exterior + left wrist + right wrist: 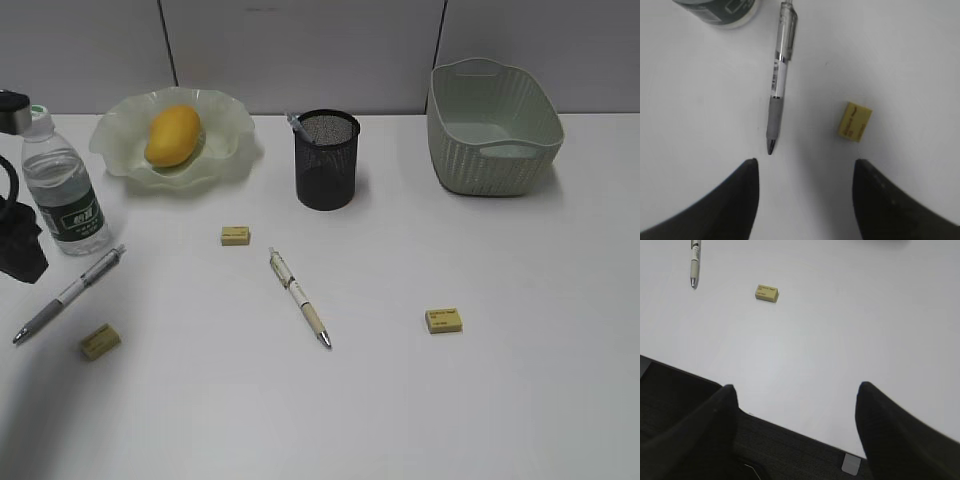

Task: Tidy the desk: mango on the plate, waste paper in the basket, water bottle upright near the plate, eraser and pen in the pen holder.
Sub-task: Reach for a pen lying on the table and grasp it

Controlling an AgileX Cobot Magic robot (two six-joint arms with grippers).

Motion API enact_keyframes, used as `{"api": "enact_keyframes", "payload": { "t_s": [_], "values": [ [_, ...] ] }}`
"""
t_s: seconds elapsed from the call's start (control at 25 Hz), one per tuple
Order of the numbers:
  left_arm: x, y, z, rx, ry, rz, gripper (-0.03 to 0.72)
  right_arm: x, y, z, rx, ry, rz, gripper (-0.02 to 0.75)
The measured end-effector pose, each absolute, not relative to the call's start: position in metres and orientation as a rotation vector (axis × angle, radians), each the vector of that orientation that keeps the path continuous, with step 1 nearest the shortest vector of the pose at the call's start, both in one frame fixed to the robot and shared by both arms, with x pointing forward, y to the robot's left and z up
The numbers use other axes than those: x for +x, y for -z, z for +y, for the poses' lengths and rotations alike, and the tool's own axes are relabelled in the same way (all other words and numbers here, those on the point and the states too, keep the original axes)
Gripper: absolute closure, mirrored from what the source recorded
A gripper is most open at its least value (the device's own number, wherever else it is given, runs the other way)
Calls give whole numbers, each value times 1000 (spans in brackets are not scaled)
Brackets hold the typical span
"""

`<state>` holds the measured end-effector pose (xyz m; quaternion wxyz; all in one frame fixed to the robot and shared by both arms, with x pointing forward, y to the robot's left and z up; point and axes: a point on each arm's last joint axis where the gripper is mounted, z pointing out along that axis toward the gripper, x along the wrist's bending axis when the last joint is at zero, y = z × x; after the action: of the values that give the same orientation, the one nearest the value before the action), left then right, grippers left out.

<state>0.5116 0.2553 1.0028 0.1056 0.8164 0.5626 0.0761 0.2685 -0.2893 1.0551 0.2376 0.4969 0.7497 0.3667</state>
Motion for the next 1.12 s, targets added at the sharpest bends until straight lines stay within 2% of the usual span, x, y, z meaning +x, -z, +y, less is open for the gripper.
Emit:
{"api": "enact_keyframes", "payload": {
  "t_s": [0.36, 0.84, 1.12],
  "values": [
    [542, -967, 251, 2522, -120, 1642, 232, 268, -1055, -289, 1362, -1005, 2054, 167],
    [568, -950, 247, 2579, -89, 1597, 232, 268, -1055, -289, 1363, -1005, 2054, 167],
    [577, -924, 246, 2645, -19, 1573, 232, 268, -1055, -289, 1363, -1004, 2055, 167]
  ]
}}
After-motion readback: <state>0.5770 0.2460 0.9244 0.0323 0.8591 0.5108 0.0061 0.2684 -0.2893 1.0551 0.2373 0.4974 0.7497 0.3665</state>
